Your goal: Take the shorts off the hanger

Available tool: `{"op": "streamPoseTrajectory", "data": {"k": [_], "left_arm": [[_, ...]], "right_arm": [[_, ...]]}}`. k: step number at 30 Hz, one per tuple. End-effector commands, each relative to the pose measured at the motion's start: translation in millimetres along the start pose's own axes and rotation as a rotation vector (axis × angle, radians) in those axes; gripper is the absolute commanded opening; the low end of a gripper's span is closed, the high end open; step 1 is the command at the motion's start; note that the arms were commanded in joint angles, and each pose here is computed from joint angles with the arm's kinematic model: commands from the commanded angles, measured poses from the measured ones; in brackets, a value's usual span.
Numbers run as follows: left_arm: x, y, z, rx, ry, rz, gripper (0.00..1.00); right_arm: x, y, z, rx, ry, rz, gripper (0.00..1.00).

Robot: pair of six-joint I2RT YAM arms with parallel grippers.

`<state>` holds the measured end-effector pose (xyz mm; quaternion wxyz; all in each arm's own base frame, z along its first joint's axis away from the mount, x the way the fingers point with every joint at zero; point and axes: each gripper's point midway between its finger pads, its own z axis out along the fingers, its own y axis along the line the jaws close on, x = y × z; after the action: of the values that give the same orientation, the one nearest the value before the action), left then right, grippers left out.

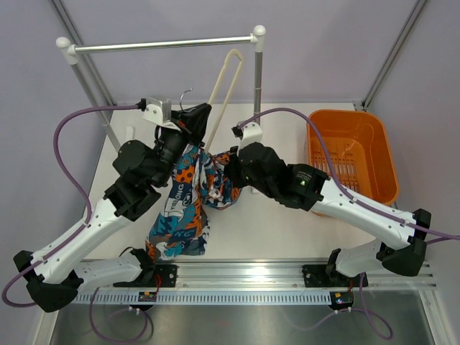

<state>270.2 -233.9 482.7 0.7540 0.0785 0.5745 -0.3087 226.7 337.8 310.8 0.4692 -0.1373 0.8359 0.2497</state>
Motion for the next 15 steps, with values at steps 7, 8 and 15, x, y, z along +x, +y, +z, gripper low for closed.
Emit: {"op": "streamPoseTrajectory", "data": {"k": [7,8,15], "left_arm": [[-112,27,-5,-0.175,-0.391,0.056,0.00],[-115,29,-6,-0.189,-0.403,0.068,0.00],[-148,39,-10,-0.268,-0.501,0.171,0.00]], "right_arm": [[-17,35,-39,-0.087,-0.071,0.012,0.00],[-15,35,-41,-0.082,-0.062,0.007,0.00],[-2,43,-55,-0.087,-0.048,-0.005,0.00]]}}
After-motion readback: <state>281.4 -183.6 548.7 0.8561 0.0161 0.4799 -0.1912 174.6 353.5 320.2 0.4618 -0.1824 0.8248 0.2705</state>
